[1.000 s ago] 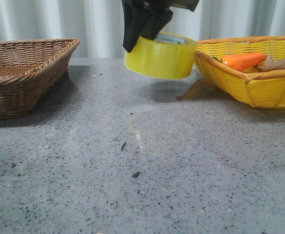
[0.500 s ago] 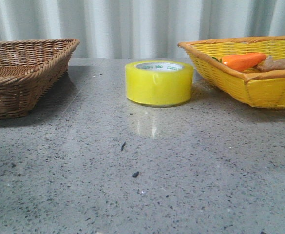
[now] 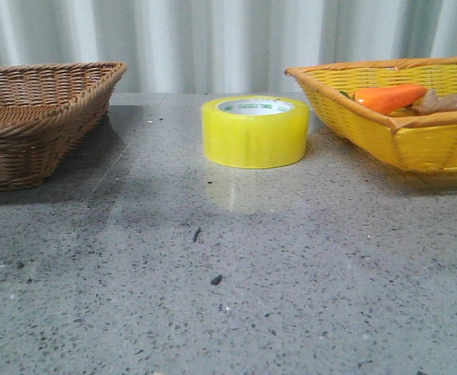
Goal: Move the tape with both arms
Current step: 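Lift the tape roll with the right gripper and set it on the table center, then grasp the tape roll with the left gripper as the right gripper withdraws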
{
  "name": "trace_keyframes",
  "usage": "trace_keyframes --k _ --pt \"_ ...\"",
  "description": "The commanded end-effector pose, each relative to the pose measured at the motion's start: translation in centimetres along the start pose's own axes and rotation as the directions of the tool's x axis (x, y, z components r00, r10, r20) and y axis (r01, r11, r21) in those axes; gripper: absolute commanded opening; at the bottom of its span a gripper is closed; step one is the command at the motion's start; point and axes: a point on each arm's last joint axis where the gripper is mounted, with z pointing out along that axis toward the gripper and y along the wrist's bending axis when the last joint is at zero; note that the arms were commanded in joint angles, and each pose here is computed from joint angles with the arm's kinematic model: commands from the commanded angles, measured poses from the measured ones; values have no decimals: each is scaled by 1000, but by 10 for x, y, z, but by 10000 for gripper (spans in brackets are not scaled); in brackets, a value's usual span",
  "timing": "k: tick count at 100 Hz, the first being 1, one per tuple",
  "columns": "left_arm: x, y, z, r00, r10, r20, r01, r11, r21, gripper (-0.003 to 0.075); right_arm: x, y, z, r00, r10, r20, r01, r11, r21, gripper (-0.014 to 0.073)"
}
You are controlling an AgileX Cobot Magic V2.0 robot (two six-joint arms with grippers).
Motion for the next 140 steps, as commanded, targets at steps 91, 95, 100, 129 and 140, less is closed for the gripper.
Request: trace_keyframes --k 91,95,100,129,140 --pt "-56 -6 157 946 -14 -325 52 993 109 505 58 9 -70 955 54 292 -57 998 2 -42" --pt "-54 -5 162 947 -23 -320 58 993 102 505 58 9 -70 955 54 292 -57 998 2 -42" --pt "-53 -3 167 948 -27 -316 61 993 97 505 58 9 -70 955 56 292 -58 998 0 -42" --pt "-37 6 193 931 -43 -362 75 994 76 465 58 10 -69 956 66 287 -65 998 -12 -42" --pt "-34 7 196 928 -46 -370 79 994 74 321 58 10 -69 956 66 287 -65 998 -12 -41"
